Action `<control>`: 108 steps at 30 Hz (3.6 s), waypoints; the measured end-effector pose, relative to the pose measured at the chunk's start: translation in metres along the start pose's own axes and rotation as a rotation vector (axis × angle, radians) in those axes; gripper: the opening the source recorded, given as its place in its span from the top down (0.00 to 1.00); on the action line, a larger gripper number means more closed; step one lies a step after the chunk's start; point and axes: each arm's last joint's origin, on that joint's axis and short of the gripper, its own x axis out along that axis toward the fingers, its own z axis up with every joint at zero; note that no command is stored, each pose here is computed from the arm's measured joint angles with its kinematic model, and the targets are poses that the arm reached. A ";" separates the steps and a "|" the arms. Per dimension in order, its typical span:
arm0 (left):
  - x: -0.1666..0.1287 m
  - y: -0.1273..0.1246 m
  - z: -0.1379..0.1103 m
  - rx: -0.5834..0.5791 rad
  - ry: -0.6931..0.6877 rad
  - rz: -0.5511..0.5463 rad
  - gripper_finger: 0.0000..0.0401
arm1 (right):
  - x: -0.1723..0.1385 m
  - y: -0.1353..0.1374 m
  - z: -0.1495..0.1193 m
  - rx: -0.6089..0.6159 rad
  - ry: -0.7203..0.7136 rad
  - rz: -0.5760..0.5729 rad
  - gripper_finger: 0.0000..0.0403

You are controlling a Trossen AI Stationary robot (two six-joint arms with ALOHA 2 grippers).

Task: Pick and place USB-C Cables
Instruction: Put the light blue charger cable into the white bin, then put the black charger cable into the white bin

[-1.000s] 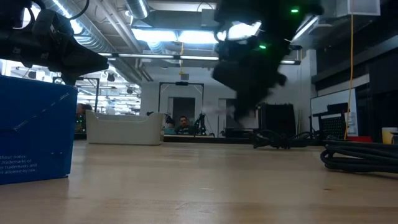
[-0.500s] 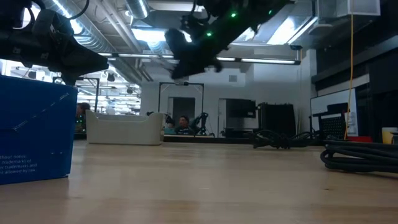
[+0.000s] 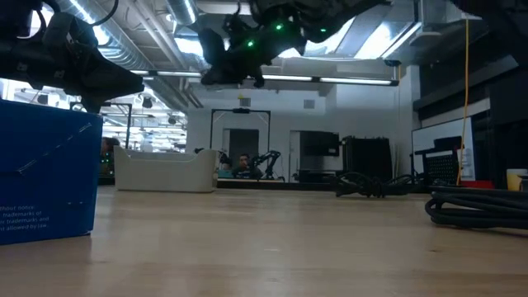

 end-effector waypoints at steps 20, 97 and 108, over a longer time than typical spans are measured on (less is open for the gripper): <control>0.000 0.000 0.000 -0.001 0.000 -0.001 0.78 | 0.061 -0.002 -0.032 -0.005 0.272 0.041 0.84; 0.000 0.000 0.000 -0.082 0.003 -0.008 0.78 | -0.260 0.179 -0.138 0.112 1.041 -0.113 0.61; 0.000 0.000 0.000 -0.079 0.003 -0.007 0.78 | -0.276 0.199 -0.174 0.417 1.004 -0.123 0.61</control>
